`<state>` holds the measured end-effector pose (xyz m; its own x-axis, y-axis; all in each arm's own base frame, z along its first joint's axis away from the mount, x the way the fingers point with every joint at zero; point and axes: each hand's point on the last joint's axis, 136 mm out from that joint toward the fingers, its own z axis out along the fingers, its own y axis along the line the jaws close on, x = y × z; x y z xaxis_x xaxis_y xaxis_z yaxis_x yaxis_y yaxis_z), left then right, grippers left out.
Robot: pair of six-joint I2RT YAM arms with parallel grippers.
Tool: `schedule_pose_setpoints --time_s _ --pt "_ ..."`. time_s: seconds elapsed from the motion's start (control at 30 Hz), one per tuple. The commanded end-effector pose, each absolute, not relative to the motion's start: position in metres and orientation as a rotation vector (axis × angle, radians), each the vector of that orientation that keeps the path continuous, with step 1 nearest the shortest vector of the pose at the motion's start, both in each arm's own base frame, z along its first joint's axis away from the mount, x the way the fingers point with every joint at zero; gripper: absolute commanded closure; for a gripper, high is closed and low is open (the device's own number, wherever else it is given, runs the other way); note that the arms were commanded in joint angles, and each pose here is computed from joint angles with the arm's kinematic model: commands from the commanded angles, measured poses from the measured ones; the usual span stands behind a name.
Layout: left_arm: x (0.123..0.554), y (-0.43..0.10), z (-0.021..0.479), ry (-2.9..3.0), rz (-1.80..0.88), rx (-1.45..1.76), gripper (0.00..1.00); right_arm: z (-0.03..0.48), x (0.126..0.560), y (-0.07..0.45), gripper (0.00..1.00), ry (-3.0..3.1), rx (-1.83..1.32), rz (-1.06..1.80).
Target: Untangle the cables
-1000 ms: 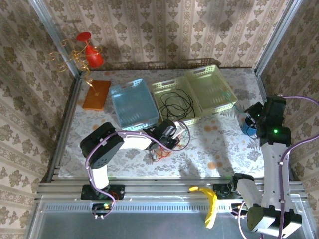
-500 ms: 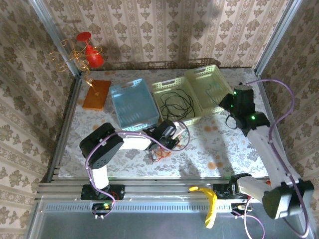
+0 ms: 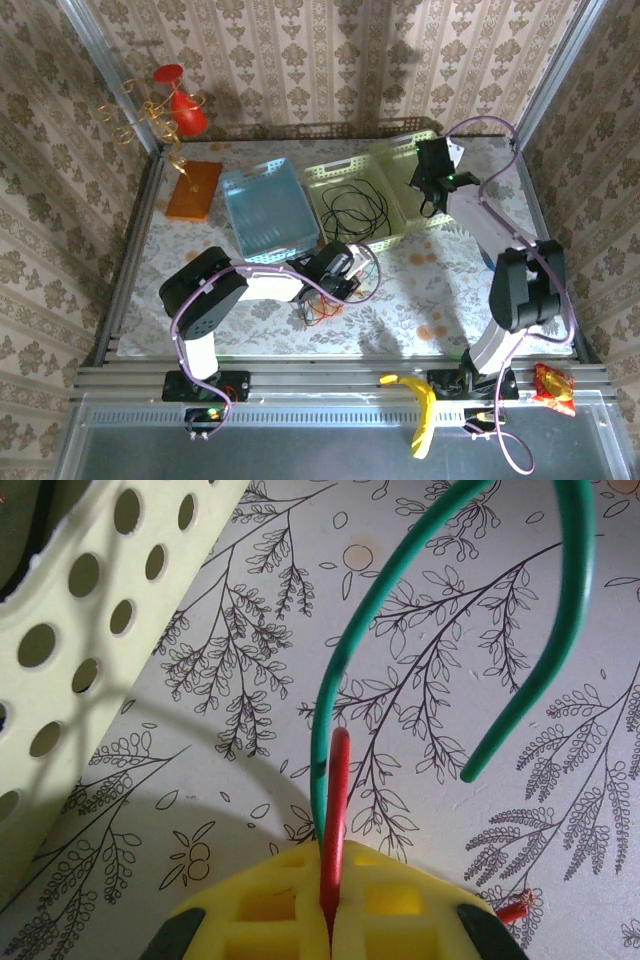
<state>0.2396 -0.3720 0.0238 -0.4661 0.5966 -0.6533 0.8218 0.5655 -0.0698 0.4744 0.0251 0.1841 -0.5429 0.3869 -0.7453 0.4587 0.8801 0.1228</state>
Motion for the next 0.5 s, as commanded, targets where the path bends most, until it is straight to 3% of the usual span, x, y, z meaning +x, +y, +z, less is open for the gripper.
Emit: schedule_pose_setpoints --time_s 0.0,0.1,0.17,0.33,0.47 --pt "0.23 -0.35 0.009 2.321 -0.426 1.15 1.0 0.17 0.475 0.013 0.79 2.251 0.609 -0.281" --pt "0.23 -0.35 0.01 2.321 -0.422 1.151 1.0 0.151 0.464 0.013 0.59 2.32 0.597 -0.317" --pt "0.23 -0.35 0.011 2.321 -0.425 1.148 1.0 0.149 0.456 0.011 0.52 2.315 0.601 -0.31" --pt "0.23 -0.353 0.011 2.32 -0.432 1.155 1.0 0.166 0.438 0.012 0.5 2.297 0.572 -0.263" --pt "0.229 -0.354 0.011 2.314 -0.439 1.161 1.0 0.178 0.411 0.044 0.5 2.334 0.426 -0.065"
